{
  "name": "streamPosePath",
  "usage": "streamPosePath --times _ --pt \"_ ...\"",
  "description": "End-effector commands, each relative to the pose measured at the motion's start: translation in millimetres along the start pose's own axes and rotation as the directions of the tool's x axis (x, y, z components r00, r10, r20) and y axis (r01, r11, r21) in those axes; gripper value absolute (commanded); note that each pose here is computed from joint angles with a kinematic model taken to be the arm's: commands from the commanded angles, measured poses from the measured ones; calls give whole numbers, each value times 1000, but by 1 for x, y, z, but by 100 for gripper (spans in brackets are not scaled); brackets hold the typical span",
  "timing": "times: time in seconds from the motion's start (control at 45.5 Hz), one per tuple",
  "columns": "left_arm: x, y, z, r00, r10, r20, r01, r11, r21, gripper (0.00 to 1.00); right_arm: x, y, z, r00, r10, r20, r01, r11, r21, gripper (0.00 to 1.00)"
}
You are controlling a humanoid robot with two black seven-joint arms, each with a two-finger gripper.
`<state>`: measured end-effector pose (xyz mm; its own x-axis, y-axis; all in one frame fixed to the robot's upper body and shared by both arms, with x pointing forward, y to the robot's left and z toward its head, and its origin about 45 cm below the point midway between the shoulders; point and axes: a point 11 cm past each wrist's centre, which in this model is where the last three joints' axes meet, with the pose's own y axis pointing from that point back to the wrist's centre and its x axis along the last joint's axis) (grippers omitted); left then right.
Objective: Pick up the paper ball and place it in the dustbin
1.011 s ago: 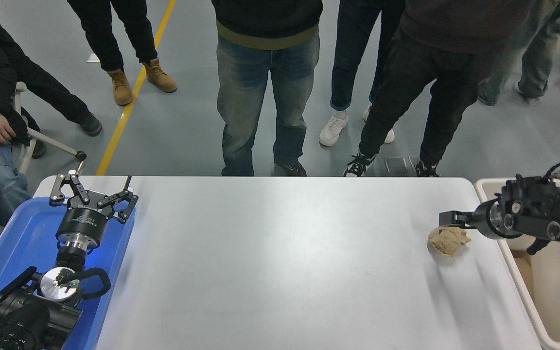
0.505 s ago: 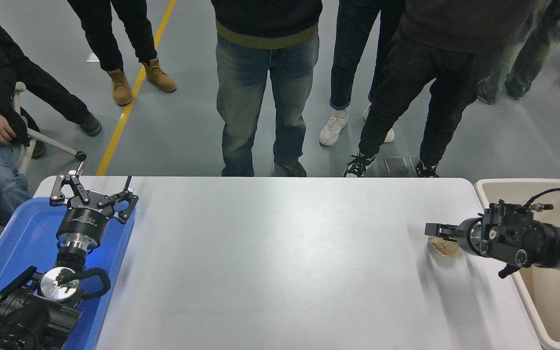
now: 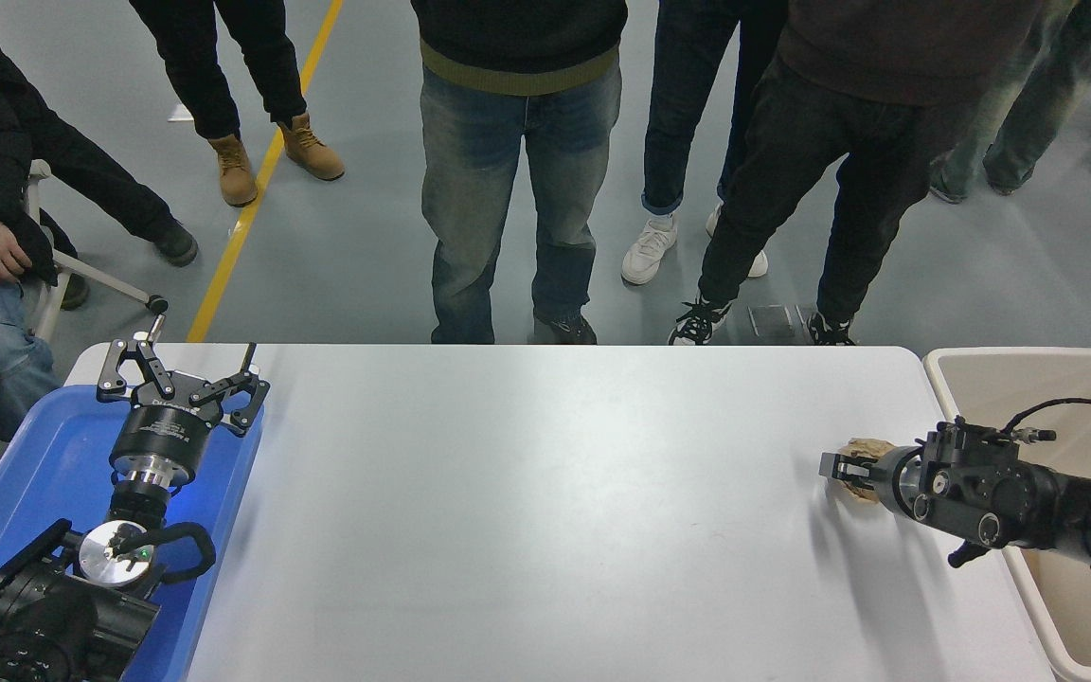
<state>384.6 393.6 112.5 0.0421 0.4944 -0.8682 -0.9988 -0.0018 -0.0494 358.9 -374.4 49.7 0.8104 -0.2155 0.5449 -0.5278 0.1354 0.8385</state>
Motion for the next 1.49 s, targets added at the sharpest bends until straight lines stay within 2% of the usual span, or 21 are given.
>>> streamPosePath --times 0.0,0.154,0.308,0.549,0.857,1.099,1.473 --pt "0 0 0 1000 0 0 0 1000 0 99 12 4 5 1000 9 2 -9 1000 -1 0" --pt "0 0 0 1000 0 0 0 1000 0 99 27 21 0 999 -35 -41 37 998 44 0" --pt "0 0 0 1000 0 0 0 1000 0 99 63 61 9 994 -50 -96 55 997 49 0" --pt "0 0 0 1000 0 0 0 1000 2 99 120 167 13 972 -120 -204 138 988 76 0" --pt "1 1 0 1000 2 1 -2 1000 1 99 155 304 -26 906 -249 -343 294 952 86 0" --pt "0 0 1 1000 -1 2 1 1000 0 99 165 327 -42 881 -248 -403 289 956 43 0" --pt "0 0 1 1000 0 2 0 1000 1 99 167 327 -31 886 -256 -387 283 959 12 0"
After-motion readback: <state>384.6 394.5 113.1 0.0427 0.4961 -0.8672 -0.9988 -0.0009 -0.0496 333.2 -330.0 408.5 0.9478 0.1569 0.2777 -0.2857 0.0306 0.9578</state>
